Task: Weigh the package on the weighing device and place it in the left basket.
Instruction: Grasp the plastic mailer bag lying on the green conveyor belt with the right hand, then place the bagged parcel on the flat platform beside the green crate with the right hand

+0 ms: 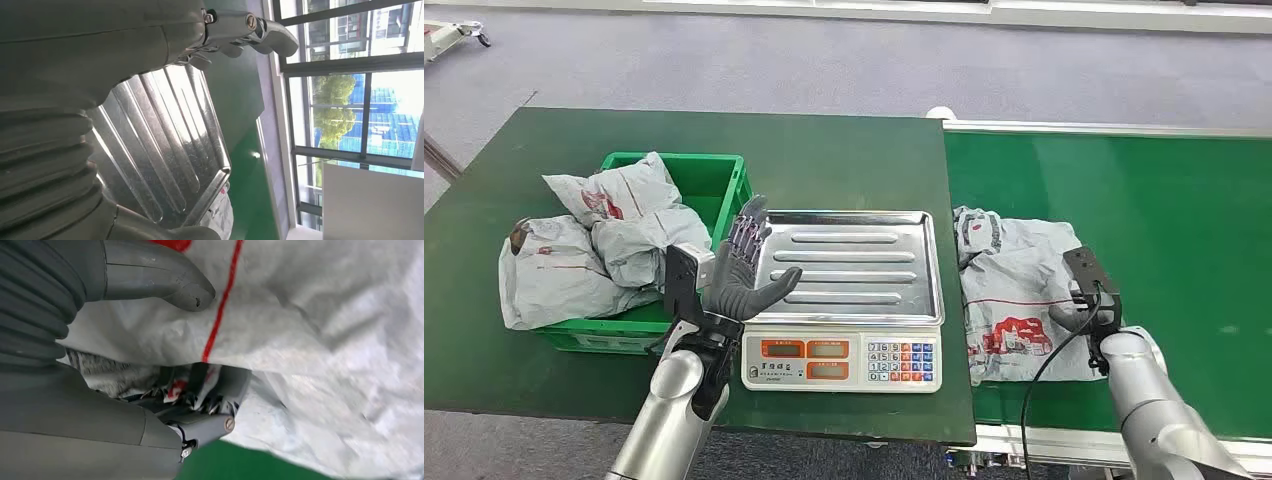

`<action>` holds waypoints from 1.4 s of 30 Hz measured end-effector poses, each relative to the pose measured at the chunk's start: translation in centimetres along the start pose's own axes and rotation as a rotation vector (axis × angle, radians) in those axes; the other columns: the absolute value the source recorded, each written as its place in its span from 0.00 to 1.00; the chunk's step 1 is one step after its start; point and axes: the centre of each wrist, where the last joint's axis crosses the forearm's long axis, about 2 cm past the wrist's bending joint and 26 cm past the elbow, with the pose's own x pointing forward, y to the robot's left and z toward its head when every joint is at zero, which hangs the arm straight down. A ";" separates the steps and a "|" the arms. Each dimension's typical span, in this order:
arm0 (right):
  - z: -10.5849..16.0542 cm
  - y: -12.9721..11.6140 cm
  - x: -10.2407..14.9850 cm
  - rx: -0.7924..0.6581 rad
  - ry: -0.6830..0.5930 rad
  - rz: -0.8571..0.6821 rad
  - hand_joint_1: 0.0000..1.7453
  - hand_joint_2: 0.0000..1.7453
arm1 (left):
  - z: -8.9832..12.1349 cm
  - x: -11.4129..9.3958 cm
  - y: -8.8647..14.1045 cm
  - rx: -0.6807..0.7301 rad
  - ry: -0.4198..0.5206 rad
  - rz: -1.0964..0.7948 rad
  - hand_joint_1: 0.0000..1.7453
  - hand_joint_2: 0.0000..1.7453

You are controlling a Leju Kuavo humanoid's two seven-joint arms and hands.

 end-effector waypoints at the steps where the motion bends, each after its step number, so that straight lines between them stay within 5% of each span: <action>1: 0.0 0.0 0.1 -0.002 -0.001 0.003 1.00 1.00 | 0.0 0.0 0.0 0.000 0.000 0.000 0.00 1.00; 13: -0.1 0.0 0.8 -0.020 -0.022 0.021 1.00 1.00 | 0.1 0.2 -0.1 -0.001 -0.004 -0.004 0.00 1.00; 19: -0.2 -0.1 2.0 -0.134 -0.139 0.054 1.00 1.00 | 0.4 0.1 -0.1 0.005 -0.004 -0.004 0.00 1.00; 30: 0.5 0.0 7.6 -0.257 -0.445 0.088 1.00 1.00 | 0.7 0.0 -0.1 0.022 -0.008 -0.009 0.00 1.00; 42: 4.5 -0.8 16.6 -0.325 -0.751 0.069 1.00 1.00 | 1.5 -0.5 -0.3 0.032 -0.017 -0.025 0.00 1.00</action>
